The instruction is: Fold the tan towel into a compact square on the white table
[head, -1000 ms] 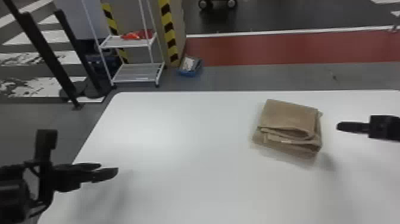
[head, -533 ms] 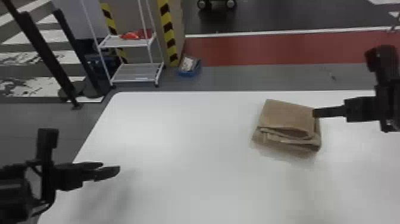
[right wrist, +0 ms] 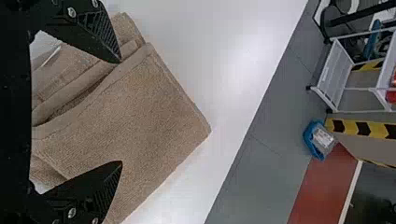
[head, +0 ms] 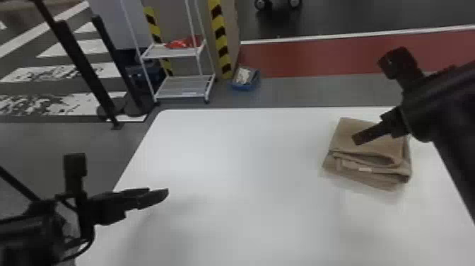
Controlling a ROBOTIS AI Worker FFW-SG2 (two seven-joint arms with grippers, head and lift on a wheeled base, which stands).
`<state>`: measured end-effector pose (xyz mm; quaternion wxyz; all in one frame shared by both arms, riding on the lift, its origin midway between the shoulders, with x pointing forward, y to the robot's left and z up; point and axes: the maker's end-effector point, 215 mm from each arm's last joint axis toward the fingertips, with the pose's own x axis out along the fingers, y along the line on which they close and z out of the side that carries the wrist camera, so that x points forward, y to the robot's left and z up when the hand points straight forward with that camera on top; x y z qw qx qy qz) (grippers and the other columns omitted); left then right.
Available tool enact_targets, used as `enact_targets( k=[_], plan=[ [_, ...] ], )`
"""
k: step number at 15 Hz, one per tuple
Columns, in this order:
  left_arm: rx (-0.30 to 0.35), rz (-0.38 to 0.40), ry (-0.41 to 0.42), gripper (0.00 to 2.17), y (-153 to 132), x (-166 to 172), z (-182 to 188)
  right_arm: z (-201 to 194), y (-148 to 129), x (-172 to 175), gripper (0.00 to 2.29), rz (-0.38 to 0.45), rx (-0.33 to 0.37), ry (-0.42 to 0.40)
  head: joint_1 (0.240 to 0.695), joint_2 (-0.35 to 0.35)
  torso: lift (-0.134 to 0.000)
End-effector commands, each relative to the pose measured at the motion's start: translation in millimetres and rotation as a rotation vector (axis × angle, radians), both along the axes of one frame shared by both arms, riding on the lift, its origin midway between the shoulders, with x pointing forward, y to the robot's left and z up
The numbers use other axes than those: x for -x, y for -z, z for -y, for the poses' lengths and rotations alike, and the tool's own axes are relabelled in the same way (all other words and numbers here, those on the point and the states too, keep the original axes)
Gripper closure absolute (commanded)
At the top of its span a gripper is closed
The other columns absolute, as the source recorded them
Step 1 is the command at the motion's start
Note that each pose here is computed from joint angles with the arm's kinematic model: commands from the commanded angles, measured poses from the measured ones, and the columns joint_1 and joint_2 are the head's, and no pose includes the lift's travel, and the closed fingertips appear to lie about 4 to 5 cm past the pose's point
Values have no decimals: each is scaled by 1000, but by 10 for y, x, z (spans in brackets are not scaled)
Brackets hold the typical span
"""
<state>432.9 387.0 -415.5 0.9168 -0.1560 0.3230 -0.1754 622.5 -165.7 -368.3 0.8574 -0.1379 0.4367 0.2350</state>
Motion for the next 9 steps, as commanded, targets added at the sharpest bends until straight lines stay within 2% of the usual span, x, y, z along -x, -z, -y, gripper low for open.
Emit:
enact_targets(
  k=[1, 4, 6, 9],
  plan=[
    [55, 6, -14, 144, -30, 68, 171, -34, 30, 20, 120, -19, 29, -27, 695, 227, -123],
    [125, 6, -45, 144, -23, 183, 369, -58, 83, 107, 147, -53, 54, -87, 695, 220, -123],
    [140, 8, -70, 144, 3, 243, 466, -71, 120, 165, 151, -65, 91, -157, 695, 212, -123],
    [160, 4, -121, 144, 65, 327, 623, 22, 144, 198, 151, -84, 160, -214, 695, 202, -123]
  ],
)
